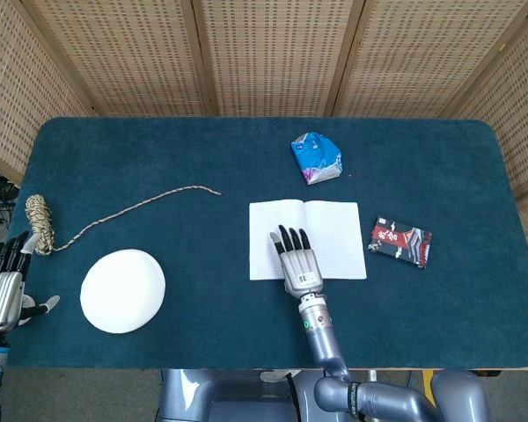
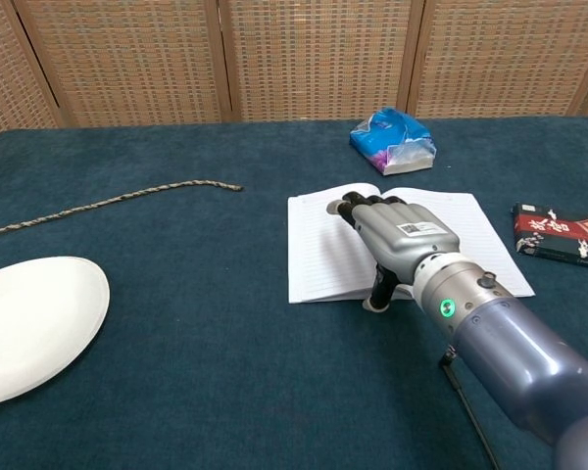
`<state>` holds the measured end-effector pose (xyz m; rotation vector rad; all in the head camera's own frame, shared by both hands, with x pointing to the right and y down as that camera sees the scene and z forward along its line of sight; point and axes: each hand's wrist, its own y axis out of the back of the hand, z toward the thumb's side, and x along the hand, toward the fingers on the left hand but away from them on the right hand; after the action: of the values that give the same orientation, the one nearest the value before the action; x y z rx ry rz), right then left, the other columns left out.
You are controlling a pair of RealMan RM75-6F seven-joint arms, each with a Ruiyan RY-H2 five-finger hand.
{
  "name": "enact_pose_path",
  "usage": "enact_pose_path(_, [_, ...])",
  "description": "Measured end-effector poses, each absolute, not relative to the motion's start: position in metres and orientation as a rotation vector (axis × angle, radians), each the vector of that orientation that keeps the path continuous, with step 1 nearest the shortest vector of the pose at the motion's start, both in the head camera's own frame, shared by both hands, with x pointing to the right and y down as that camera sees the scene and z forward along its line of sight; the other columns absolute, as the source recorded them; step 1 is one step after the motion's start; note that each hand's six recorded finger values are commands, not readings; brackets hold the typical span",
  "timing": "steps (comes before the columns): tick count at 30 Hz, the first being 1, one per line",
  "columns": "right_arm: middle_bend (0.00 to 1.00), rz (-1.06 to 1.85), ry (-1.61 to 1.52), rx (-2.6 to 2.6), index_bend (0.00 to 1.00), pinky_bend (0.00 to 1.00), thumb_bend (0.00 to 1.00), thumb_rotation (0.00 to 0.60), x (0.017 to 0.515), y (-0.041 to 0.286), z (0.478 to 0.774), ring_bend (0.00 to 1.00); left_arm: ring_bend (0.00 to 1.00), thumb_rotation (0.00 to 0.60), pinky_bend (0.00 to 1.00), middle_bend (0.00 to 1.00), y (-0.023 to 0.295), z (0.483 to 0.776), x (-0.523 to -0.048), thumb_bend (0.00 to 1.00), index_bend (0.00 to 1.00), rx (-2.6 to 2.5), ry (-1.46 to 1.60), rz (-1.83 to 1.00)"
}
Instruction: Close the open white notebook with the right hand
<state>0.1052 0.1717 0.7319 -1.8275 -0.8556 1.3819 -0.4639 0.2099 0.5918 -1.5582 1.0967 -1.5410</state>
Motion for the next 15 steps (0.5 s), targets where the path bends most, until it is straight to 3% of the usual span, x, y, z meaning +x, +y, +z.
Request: enact_pose_path(15, [0.0,1.388,-0.857,-1.826,0.07,0.0,0.32,0.6,0.1034,0.1716,0.739,0.0,0.0,0.6,0.0,0.0,0.2101,0.5923,-0.4624,0.1,0.0,-1.567,1.094,-1.538])
